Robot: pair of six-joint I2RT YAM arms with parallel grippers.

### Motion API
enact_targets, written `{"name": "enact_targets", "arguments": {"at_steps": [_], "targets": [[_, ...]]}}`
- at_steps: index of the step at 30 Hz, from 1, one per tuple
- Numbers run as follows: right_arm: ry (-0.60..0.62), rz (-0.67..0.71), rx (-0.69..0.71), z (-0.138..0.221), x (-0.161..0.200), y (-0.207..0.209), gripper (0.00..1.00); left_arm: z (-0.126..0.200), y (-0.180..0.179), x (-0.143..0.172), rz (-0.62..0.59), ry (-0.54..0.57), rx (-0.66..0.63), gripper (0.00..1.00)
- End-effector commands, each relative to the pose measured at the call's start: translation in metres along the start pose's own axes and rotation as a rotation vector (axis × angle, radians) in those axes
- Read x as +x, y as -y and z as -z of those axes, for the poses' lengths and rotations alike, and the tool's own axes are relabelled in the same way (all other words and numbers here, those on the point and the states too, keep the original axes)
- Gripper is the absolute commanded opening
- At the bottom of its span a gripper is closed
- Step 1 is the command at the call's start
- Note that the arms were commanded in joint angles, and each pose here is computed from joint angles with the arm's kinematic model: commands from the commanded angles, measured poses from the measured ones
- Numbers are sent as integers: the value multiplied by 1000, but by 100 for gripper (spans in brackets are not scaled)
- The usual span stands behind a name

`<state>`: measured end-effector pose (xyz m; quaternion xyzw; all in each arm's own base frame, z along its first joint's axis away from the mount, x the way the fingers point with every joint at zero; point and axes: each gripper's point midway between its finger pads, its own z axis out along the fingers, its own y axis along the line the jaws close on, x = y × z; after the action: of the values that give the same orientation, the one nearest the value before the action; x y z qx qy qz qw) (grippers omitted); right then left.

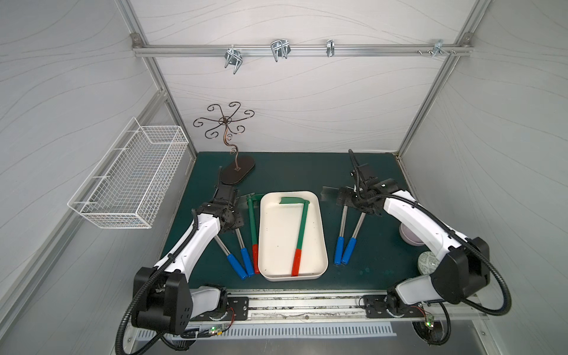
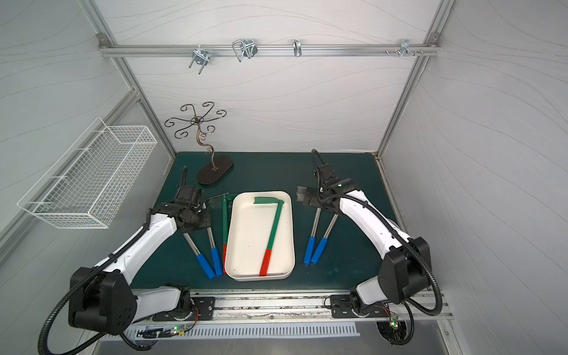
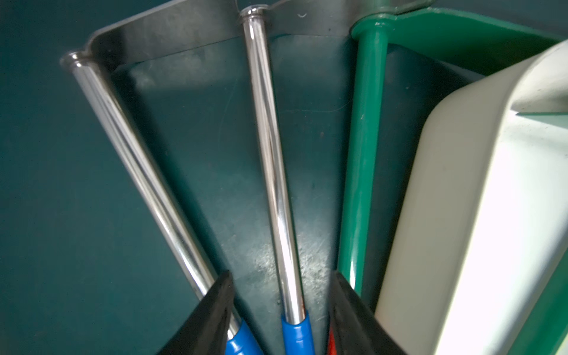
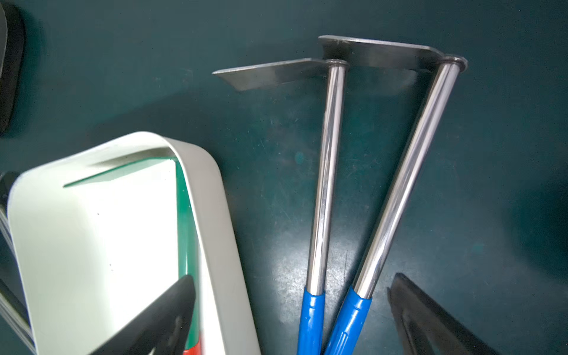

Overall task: Put the small hoe into the storage box
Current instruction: Place the hoe in the storage box, then pick up the hoe from the center of the board.

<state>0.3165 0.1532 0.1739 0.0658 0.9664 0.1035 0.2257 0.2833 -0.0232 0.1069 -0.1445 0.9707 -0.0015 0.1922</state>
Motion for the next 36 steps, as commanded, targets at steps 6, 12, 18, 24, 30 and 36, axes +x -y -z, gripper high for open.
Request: {"name": "enact_targets", "arguments": {"at_steps": [6, 12, 18, 24, 30, 36], "targets": [[74, 90, -28, 33, -2, 5, 97, -20, 45, -47, 38, 30, 55, 48], [81, 102, -57, 43, 8, 7, 94, -55, 59, -58, 52, -20, 44, 47], [58, 110, -80, 40, 18, 6, 94, -77, 68, -64, 53, -55, 41, 47], [27, 118, -82, 33, 27, 5, 94, -94, 68, -64, 40, -85, 9, 47], [5, 137, -84, 26, 35, -3, 94, -111, 69, -59, 37, -118, -1, 45], [-19, 170, -88, 21, 44, -13, 93, -120, 71, -57, 27, -151, -3, 41]]}}
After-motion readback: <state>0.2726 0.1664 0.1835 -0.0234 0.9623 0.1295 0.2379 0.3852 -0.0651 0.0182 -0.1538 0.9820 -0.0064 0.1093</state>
